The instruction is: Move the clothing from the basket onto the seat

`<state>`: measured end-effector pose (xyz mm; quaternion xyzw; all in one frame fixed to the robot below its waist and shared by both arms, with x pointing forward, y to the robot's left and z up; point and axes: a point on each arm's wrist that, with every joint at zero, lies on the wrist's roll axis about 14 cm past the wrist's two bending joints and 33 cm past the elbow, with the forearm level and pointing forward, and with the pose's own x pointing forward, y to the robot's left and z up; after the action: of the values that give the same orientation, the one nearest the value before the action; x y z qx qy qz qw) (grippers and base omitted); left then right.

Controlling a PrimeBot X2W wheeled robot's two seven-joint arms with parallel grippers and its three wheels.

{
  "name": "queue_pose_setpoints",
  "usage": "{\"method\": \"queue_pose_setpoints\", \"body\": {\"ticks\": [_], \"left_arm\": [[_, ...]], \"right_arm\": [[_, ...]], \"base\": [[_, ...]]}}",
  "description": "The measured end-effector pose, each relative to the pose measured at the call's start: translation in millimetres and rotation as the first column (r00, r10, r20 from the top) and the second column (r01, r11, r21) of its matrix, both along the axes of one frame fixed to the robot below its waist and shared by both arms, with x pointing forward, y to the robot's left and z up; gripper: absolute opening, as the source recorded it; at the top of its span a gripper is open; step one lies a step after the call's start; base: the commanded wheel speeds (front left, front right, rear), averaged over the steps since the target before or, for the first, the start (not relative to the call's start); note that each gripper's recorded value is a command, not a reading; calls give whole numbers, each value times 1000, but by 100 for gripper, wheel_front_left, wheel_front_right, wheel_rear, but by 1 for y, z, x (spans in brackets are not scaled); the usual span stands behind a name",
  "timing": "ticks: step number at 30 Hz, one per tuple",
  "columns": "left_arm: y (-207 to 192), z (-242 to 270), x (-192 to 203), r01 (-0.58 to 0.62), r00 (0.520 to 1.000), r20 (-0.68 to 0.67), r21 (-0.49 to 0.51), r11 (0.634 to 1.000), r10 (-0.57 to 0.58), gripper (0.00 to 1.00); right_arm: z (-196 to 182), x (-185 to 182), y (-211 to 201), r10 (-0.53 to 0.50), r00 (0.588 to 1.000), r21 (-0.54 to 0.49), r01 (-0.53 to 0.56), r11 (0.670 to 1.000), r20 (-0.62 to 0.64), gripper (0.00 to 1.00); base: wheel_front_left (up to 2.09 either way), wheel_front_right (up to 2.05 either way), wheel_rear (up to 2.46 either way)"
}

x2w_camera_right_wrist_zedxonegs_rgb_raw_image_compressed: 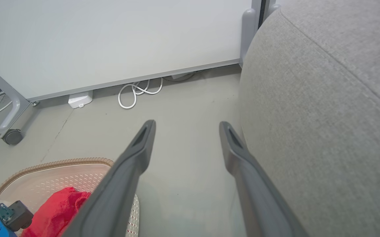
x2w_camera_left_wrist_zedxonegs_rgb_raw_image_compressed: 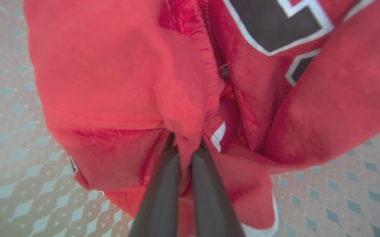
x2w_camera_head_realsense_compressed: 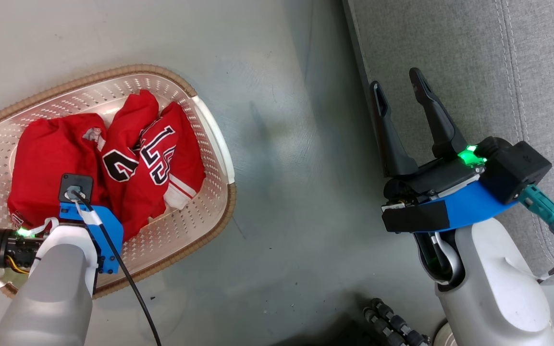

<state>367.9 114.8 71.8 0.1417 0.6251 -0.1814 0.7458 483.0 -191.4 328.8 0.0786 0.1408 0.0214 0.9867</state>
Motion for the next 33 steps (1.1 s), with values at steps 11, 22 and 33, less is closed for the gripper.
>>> {"method": "queue_pose_setpoints", "body": {"ticks": [11, 22, 33], "left_arm": [[-7, 21, 15, -31, 996, 79, -45, 999, 34, 0], [-31, 92, 32, -74, 967, 228, -169, 983, 112, 0], [-63, 203, 58, 9, 865, 473, -348, 938, 167, 0]], "right_arm": [[13, 2, 5, 19, 1000, -9, -19, 1000, 24, 100], [64, -10, 13, 42, 993, -30, -39, 999, 110, 100], [112, -48, 25, 56, 982, -27, -52, 998, 182, 100]], "base": [[0, 0, 0], [0, 0, 0], [0, 0, 0]]}}
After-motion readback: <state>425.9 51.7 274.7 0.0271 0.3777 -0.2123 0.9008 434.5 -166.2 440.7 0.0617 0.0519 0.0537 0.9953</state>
